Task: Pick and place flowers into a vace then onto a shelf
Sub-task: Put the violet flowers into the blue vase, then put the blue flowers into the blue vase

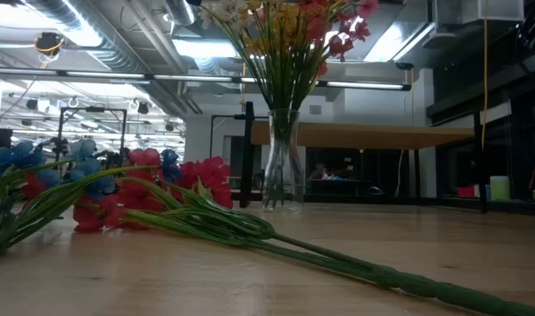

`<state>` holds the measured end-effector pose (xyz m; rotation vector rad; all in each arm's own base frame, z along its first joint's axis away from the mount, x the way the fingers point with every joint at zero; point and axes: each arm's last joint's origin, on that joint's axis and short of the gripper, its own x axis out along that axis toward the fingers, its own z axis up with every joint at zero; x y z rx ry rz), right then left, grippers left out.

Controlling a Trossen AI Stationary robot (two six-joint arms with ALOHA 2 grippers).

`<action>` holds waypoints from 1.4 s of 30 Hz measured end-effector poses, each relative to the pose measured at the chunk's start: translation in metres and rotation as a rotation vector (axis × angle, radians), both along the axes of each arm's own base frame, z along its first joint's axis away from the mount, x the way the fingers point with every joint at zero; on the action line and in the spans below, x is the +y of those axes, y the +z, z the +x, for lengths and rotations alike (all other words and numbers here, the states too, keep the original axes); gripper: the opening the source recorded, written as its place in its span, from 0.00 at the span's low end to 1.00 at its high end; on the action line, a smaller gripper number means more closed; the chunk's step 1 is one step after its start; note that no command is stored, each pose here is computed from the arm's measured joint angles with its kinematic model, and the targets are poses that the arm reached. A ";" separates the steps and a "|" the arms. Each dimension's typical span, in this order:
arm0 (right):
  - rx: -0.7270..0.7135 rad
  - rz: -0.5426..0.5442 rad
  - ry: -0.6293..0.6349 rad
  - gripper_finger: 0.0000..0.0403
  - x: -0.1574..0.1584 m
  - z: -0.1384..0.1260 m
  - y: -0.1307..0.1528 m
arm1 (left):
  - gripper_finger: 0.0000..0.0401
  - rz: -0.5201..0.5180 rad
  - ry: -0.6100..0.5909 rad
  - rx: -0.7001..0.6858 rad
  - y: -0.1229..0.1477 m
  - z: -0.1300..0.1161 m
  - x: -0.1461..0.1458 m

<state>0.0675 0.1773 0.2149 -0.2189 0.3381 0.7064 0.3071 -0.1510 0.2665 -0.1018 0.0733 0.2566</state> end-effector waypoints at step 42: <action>0.099 -0.149 -0.120 0.29 -0.050 -0.009 0.008 | 0.02 -0.024 0.003 -0.006 0.000 0.000 0.000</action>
